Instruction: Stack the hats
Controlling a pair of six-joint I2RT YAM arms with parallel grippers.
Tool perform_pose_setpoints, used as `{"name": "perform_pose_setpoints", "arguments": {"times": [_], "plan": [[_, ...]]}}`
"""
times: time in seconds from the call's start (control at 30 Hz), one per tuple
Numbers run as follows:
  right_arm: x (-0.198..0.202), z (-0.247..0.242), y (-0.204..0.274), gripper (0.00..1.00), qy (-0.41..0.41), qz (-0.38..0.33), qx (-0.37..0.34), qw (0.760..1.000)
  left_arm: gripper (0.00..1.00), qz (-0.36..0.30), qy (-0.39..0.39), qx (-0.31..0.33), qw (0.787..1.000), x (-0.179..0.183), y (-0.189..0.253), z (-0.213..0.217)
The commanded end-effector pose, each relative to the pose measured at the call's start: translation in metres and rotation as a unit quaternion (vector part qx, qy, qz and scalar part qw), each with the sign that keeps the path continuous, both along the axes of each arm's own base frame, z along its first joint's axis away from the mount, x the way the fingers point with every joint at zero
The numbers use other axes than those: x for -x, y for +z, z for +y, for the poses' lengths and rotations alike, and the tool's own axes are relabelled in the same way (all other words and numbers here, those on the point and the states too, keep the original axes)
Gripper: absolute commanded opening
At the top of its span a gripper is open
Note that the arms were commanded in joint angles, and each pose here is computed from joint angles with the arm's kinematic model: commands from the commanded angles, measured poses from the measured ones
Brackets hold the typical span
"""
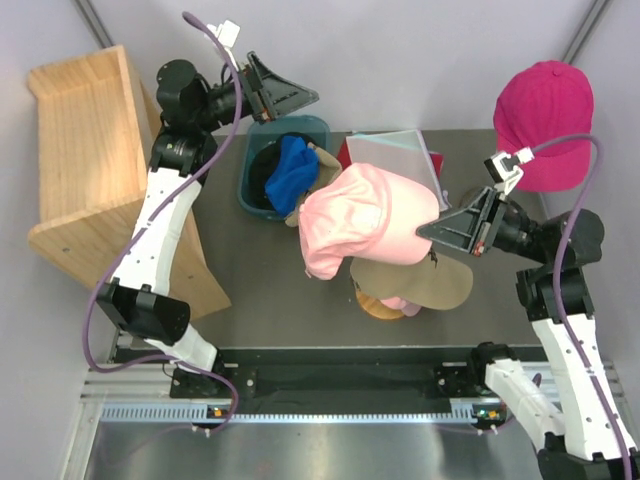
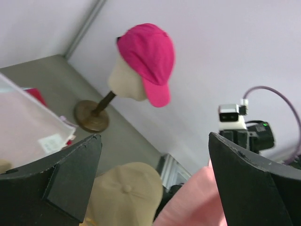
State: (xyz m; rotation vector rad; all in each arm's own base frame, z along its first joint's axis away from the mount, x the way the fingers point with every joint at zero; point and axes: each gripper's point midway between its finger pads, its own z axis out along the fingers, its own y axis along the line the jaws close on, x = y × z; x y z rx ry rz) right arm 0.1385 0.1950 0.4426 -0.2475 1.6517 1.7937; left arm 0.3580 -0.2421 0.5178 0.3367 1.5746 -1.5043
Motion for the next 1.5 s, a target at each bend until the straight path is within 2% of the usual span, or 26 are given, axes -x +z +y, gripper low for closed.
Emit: {"name": "perform_pose_setpoints", "arguments": {"times": [0.0, 0.17, 0.33, 0.5, 0.77, 1.0, 1.2, 1.33, 1.47], "plan": [[-0.013, -0.006, -0.029, 0.0, -0.04, 0.07, 0.031, 0.996, 0.99, -0.032, 0.078, -0.041, 0.996, -0.012, -0.006, 0.012], [-0.033, -0.01, -0.04, 0.0, -0.076, 0.076, 0.033, 0.994, 0.99, -0.034, 0.077, -0.053, 0.995, -0.017, -0.016, 0.008], [-0.059, -0.012, -0.059, 0.0, -0.105, 0.102, 0.039, 0.988, 0.99, -0.056, 0.089, -0.095, 0.99, -0.022, -0.025, -0.003], [-0.073, -0.016, -0.083, 0.0, -0.119, 0.123, 0.052, 0.984, 0.99, -0.059, 0.107, -0.147, 0.981, -0.025, -0.045, -0.027], [-0.092, -0.041, -0.118, 0.0, -0.158, 0.149, 0.06, 0.974, 0.99, -0.055, 0.083, -0.173, 0.98, -0.016, -0.07, -0.073], [-0.071, -0.056, -0.149, 0.0, -0.167, 0.233, 0.058, 0.956, 0.99, -0.059, 0.095, -0.179, 0.978, -0.018, -0.073, -0.083], [-0.051, -0.058, -0.145, 0.0, -0.162, 0.252, 0.052, 0.953, 0.99, -0.053, 0.097, -0.183, 0.977, -0.02, -0.081, -0.085], [-0.042, -0.061, -0.168, 0.0, -0.162, 0.302, 0.063, 0.937, 0.99, -0.047, 0.095, -0.189, 0.976, -0.019, -0.088, -0.085], [-0.037, -0.065, -0.173, 0.0, -0.176, 0.321, 0.074, 0.928, 0.99, -0.048, 0.101, -0.191, 0.975, -0.018, -0.088, -0.082]]}}
